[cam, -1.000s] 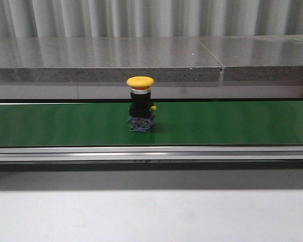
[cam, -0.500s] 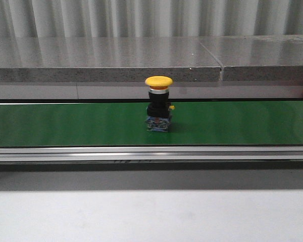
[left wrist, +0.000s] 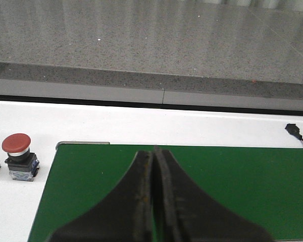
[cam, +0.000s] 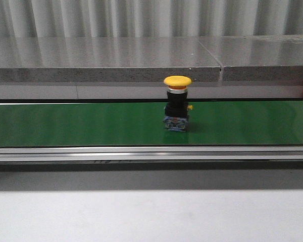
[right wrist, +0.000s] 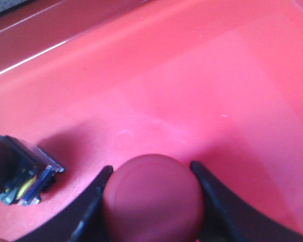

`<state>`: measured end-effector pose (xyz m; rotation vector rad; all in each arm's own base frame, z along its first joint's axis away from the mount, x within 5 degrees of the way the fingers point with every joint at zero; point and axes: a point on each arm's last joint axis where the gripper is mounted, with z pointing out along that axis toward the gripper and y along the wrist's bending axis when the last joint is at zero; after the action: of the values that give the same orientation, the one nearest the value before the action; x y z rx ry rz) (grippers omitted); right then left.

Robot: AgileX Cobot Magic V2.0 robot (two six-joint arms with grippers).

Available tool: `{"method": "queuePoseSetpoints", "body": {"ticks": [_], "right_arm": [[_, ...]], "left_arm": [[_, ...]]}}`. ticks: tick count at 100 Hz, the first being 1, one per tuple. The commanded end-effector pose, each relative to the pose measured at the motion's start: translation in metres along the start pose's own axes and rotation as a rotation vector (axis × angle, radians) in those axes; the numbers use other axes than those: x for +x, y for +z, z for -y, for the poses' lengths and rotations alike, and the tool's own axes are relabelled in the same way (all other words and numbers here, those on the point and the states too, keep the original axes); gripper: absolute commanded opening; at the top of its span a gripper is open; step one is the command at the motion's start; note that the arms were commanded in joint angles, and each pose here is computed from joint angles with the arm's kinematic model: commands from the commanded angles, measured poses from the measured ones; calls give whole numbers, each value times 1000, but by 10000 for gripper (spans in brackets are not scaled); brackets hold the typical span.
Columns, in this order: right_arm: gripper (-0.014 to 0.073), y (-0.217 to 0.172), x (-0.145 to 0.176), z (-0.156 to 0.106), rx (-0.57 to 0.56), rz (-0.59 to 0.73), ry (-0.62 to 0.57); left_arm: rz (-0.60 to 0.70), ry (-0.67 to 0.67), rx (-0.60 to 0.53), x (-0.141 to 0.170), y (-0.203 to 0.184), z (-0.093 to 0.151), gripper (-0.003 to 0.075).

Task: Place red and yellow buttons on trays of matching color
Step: 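Carry the red button into the red tray and release it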

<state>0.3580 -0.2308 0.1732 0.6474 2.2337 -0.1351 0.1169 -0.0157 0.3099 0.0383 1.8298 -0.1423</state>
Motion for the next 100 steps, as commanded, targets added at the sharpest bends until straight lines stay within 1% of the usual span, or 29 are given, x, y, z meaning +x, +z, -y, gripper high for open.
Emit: {"method": "queuePoseSetpoints", "body": {"ticks": [1,8,15,38,55,66,78,90,100], "right_arm": [[450,-20,-26,1,29,109,-15],[538,-22,-28,1,29,114,-16],[584,-25,-30,1,33,125,-17],[584,-47,-46,-2,44,197,-23],[584,-78,-62,-7,33,269,-32],[582,-101,-69,-16,-26,278,-50],[582,-129,-73,-31,-107,279,-81],[582,-159,-76,-54,-195,294,-130],[582,-183,-75,-76,-274,292,-199]], "left_arm": [[94,-1,26,-15,-3,3,-21],[94,-1,26,-15,-3,3,-21],[94,-1,26,-15,-3,3,-21],[94,-1,26,-15,-3,3,-21],[94,-1,26,-15,-3,3,-21],[94,-1,26,-15,-3,3,-21],[94,-1,26,-15,-3,3,-21],[94,-1,26,-15,-3,3,-21],[94,-1,26,-15,-3,3,-21]]}}
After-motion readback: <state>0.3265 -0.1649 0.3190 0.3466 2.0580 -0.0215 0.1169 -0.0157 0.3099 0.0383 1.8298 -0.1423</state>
